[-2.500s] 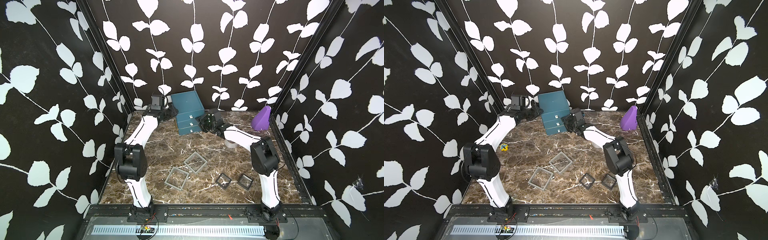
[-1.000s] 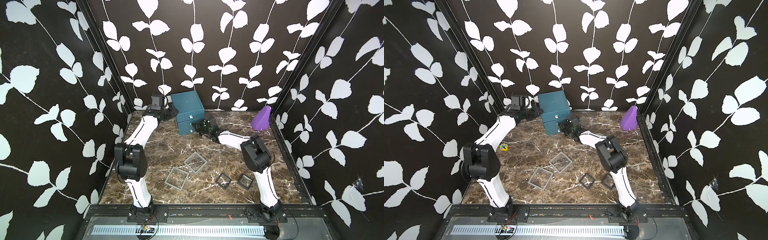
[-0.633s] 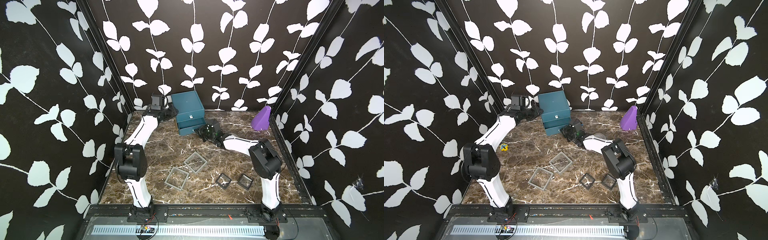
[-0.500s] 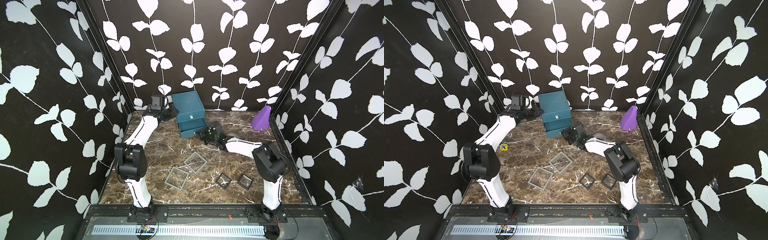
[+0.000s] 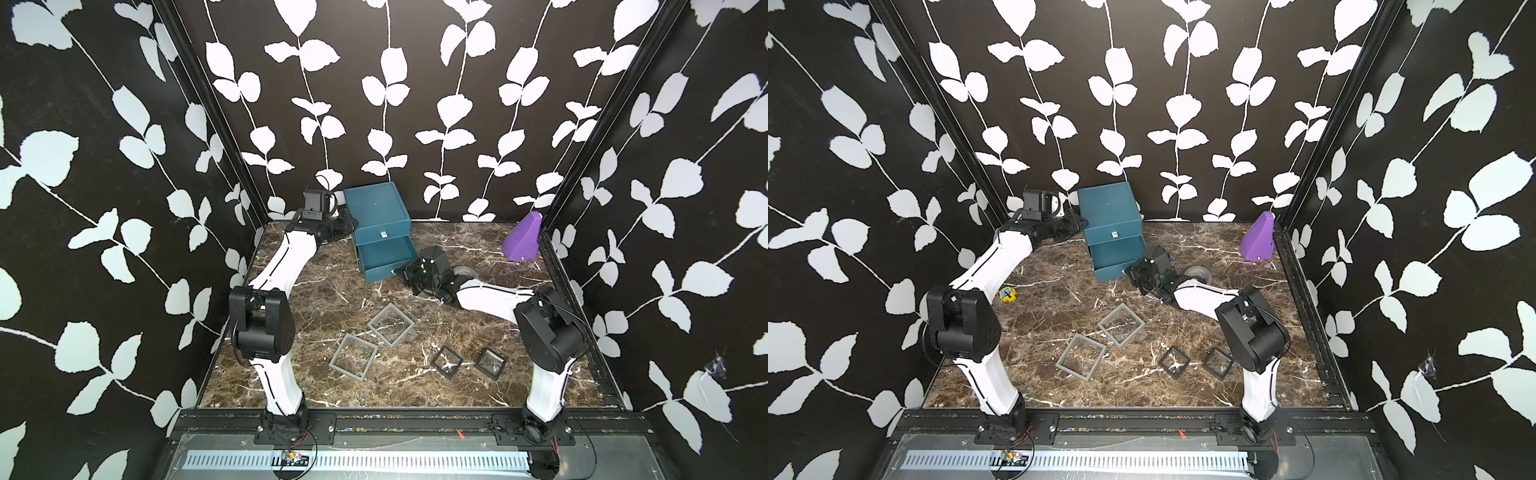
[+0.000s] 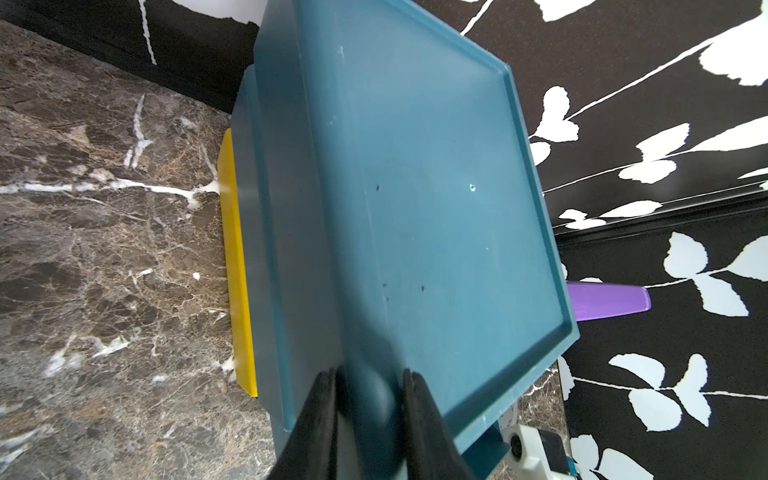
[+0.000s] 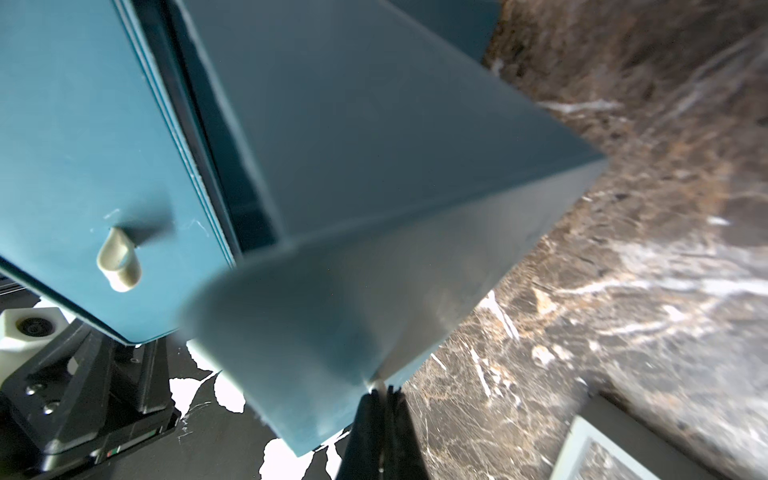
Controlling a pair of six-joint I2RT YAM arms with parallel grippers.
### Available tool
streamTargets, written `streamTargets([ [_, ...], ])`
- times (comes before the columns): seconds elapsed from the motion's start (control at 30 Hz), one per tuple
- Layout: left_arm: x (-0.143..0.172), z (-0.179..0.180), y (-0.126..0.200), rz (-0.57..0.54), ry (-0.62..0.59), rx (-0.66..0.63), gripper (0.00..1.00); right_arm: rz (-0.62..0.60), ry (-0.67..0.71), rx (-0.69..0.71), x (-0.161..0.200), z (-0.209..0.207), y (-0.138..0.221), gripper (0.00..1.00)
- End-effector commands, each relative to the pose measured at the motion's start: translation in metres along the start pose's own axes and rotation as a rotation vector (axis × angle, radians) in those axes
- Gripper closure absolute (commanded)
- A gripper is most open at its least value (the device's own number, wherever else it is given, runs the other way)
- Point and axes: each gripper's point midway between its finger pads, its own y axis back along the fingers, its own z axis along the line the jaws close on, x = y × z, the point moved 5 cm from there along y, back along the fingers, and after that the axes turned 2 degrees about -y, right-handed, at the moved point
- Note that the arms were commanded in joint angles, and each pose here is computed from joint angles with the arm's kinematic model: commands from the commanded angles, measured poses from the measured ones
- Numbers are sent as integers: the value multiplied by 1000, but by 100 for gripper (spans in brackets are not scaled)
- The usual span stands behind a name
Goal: Place the brooch boxes into the drawer by color
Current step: Open the drawer in the storage box.
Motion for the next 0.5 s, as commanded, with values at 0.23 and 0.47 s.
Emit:
streamTargets([
  [0.23,15,-1,4,72,-7,-11,78,17,-98,49,11,-5,23,100],
  [0.47,15,-1,3,74,-9,-12,78,20,-105,82,17,-13,32,100],
])
